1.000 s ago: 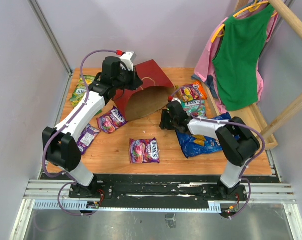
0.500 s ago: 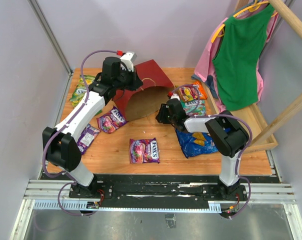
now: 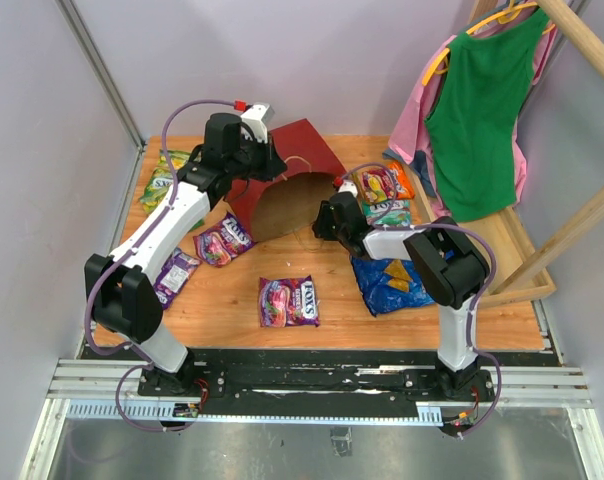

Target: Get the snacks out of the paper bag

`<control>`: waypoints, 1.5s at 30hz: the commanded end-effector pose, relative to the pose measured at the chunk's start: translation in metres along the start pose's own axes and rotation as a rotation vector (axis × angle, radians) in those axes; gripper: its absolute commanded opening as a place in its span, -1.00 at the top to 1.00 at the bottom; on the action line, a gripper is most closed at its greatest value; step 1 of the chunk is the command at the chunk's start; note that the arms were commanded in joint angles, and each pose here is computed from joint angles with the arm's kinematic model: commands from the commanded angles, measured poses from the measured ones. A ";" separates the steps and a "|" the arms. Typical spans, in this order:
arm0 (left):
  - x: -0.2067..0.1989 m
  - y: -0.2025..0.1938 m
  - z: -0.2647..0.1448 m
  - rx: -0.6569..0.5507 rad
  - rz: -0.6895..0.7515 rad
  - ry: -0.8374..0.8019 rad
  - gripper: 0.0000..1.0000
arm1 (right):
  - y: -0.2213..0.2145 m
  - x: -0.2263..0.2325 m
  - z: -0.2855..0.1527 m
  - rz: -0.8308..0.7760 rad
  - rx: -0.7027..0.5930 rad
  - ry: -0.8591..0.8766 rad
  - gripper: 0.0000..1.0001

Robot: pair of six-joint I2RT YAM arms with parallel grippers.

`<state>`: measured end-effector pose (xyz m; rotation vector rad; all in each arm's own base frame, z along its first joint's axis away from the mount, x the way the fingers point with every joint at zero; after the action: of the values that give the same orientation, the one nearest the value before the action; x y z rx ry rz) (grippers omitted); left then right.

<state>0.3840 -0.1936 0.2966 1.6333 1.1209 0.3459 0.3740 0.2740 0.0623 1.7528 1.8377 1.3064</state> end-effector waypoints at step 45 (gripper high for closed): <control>0.062 0.120 0.040 -0.155 0.060 0.194 0.79 | 0.199 0.077 -0.107 -0.045 -0.448 0.276 0.99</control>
<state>0.4870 -0.1739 0.3764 1.5209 1.1263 0.6227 0.3898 0.2738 0.2802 1.3935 1.5619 1.7900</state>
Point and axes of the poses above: each gripper's point midway between its finger pads, its own z axis out along the fingers, its own x axis along the line the jaws close on, y = z × x, the point moved 6 cm from there along -z, back along the fingers, and after that the axes turned 1 degree about -z, right-handed, at the moved point
